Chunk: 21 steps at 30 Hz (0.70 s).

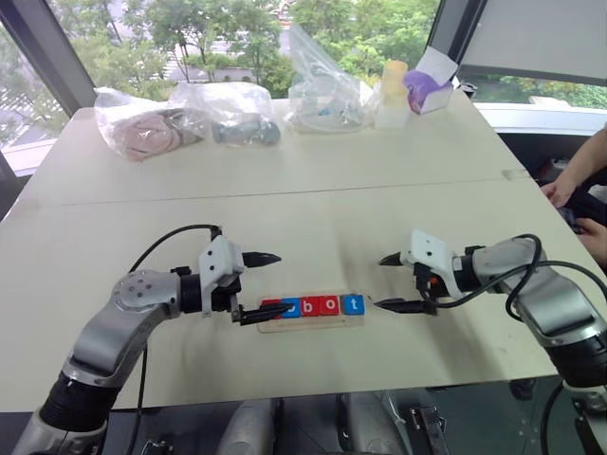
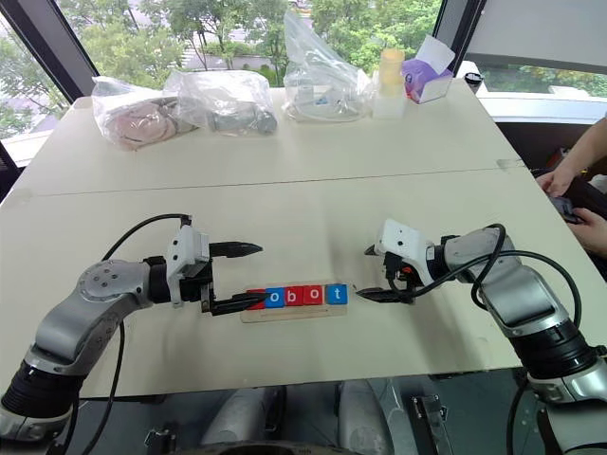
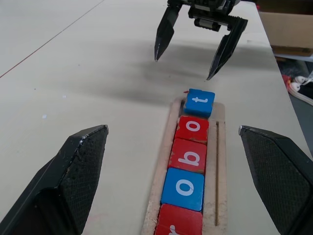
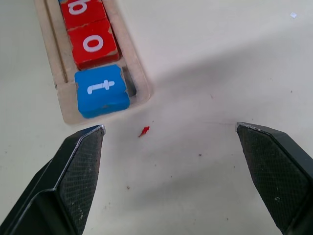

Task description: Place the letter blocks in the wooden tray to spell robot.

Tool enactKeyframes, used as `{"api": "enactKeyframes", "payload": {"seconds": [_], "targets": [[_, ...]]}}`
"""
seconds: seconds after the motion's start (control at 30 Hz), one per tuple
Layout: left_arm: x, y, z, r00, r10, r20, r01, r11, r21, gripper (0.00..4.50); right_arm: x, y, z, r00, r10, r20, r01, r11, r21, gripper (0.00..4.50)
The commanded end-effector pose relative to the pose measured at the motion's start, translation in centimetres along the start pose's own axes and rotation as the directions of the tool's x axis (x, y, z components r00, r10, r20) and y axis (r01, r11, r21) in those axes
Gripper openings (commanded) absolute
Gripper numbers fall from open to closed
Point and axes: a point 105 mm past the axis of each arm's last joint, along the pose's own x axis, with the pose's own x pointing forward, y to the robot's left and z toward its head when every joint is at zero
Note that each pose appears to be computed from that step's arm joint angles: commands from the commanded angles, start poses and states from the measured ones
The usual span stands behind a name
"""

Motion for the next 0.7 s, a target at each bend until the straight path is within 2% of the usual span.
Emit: {"api": "enactKeyframes", "payload": {"seconds": [0.03,0.7], "targets": [[-0.1,0.0,1.2,1.000,-0.005,0.025,0.004,0.999,0.042,4.50,0.1,0.0,1.1,1.000,-0.007,0.030,0.008,0.999,-0.043,4.43],[-0.2,-0.2,1.3,1.000,-0.007,0.021,0.006,0.999,0.041,4.50,2.3,0.7,2.2,0.998,0.021,0.066,-0.014,0.994,-0.112,4.43]]}}
